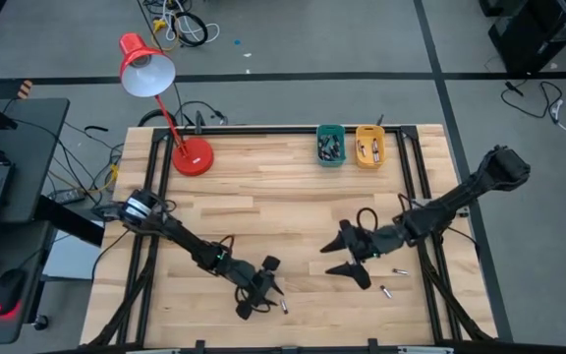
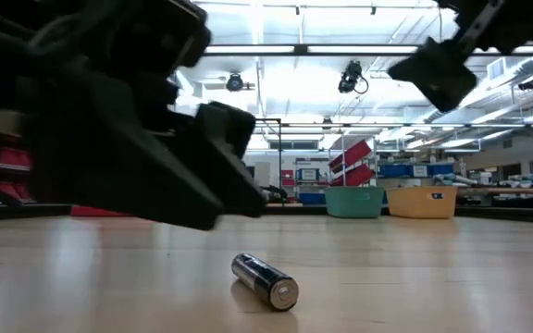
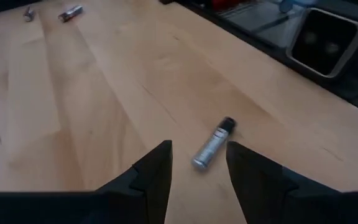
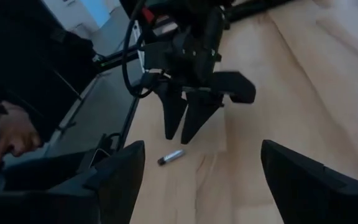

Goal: Sort batteries
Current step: Put the silver battery into the yellow bin

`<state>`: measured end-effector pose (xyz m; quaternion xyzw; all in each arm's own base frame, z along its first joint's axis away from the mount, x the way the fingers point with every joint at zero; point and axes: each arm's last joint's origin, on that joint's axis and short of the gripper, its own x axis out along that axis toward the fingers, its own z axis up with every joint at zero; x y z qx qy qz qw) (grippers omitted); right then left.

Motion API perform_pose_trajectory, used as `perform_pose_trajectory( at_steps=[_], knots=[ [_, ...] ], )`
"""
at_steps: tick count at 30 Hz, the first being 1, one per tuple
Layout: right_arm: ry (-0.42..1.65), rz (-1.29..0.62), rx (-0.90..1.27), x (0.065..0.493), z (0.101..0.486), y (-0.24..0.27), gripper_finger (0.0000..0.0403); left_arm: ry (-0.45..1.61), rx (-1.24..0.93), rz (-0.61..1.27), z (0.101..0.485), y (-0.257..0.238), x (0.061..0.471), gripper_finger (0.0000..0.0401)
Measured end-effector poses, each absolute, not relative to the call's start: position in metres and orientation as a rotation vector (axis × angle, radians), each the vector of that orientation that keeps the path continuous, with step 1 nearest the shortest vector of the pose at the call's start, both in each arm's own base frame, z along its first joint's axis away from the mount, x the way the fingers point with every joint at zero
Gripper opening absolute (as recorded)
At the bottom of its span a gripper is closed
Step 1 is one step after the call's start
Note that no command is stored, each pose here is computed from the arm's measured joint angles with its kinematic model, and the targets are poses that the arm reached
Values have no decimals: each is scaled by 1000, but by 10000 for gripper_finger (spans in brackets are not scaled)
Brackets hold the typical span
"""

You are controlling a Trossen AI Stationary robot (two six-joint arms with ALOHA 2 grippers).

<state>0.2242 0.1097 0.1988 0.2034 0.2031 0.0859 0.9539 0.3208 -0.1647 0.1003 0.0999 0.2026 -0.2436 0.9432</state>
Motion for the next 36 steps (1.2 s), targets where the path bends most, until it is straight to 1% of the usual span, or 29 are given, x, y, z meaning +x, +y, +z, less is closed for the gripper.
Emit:
perform_pose_trajectory(
  at_steps=[4, 7, 10, 16, 18, 20, 25, 27, 29, 32, 36],
  knots=[
    [440, 140, 461, 216, 190, 120, 305, 437, 178, -465, 92, -164, 327, 168],
    [475, 116, 466, 215, 179, 127, 304, 460, 177, -482, 83, -166, 329, 168],
    [504, 105, 495, 218, 168, 133, 304, 460, 165, -520, 78, -169, 333, 168],
    [539, 97, 538, 227, 144, 142, 299, 463, 167, -527, 73, -172, 337, 165],
    [538, 96, 558, 230, 138, 144, 294, 469, 155, -517, 73, -171, 337, 155],
    [526, 101, 568, 233, 132, 146, 288, 480, 119, -497, 72, -171, 338, 134],
    [593, 67, 558, 236, 109, 148, 273, 487, 63, -412, 72, -166, 341, 52],
    [630, 37, 572, 236, 98, 147, 270, 478, 66, -356, 72, -162, 342, 31],
    [642, 21, 566, 238, 91, 146, 270, 468, 81, -289, 72, -153, 346, 30],
    [667, 59, 527, 242, 88, 140, 269, 442, 89, -185, 73, -139, 352, 30],
    [694, 104, 496, 244, 96, 132, 258, 424, 23, -92, 75, -117, 361, 41]
  ],
)
